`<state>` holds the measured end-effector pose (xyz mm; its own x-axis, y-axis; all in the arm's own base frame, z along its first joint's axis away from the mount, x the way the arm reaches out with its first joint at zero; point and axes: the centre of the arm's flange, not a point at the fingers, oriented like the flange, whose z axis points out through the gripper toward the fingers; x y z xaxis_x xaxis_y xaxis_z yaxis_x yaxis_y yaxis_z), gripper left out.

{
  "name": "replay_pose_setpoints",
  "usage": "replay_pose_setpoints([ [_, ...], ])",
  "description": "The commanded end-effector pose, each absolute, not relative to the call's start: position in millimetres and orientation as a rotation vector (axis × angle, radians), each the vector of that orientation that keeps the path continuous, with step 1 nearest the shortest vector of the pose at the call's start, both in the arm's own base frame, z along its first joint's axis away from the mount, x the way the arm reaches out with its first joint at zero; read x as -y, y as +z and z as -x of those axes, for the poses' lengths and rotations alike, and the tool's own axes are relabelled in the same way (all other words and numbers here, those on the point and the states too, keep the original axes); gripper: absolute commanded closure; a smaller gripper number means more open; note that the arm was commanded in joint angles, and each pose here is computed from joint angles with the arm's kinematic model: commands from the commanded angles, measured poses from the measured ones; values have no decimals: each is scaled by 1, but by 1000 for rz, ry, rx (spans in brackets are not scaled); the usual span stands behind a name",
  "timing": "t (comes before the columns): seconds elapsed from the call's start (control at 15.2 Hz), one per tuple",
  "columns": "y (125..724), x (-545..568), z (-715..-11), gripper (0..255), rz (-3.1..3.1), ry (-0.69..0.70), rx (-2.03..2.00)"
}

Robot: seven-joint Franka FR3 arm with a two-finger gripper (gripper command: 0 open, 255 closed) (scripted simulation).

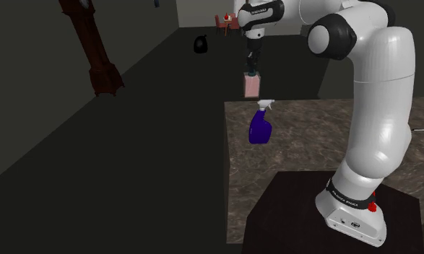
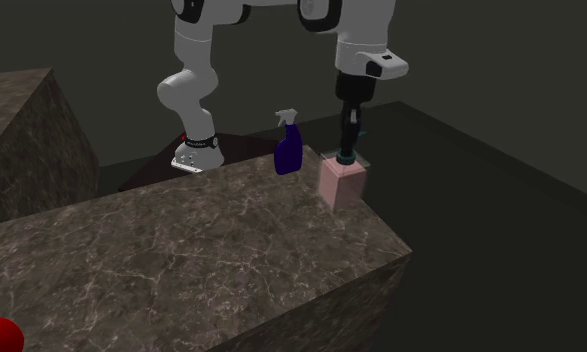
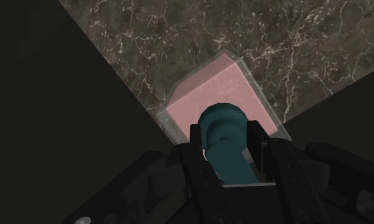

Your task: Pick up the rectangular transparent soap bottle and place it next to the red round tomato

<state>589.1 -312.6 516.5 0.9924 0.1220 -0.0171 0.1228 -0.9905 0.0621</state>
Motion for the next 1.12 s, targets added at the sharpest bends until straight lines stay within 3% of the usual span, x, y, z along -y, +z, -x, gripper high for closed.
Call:
replay_pose_setpoints([
  [0.0, 528, 312, -588, 255, -3073, -21, -189],
  [1.06, 612, 312, -588, 255, -3073, -21, -189],
])
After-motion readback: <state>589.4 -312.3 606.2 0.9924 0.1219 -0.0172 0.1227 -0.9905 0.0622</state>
